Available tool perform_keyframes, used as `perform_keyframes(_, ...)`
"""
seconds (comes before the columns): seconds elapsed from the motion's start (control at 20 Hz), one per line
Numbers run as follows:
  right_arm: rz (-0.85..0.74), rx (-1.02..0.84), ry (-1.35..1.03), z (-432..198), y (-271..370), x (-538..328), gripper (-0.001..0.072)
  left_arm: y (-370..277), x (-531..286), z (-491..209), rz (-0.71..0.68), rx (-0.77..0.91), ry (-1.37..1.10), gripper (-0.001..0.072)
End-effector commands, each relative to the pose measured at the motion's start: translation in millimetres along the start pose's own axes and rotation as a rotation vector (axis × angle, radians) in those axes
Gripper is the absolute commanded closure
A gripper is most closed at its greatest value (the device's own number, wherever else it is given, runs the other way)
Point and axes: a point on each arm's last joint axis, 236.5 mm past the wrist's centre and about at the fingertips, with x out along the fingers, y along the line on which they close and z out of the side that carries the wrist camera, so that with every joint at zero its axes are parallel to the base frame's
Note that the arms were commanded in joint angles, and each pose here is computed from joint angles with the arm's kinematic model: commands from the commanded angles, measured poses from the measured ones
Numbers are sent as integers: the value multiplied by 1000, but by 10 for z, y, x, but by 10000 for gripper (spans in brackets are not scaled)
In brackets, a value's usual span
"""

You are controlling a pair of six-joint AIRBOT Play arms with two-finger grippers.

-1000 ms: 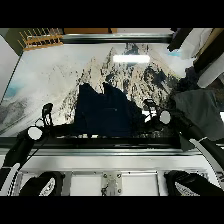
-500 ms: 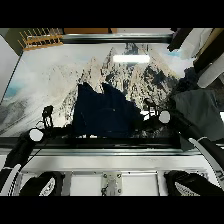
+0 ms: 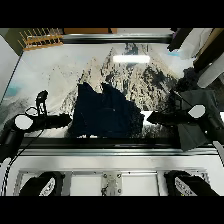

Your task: Fold the clothes and pants, and hang the long-sleeved shirts on hangers.

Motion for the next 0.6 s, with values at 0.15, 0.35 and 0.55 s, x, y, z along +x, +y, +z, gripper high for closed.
perform_keyframes(0.15, 242, 55, 56, -77, -36, 577, -8, -323, -65, 56, -125, -89, -4, 693)
perform_keyframes(0.35, 415, 167, 34, 66, 161, 870, -6, -483, -38, -1, -155, -59, 11, 693)
perform_keyframes(0.55, 436, 146, 74, -10, 375, 1099, -4, -810, 36, -91, -195, 40, 9, 693)
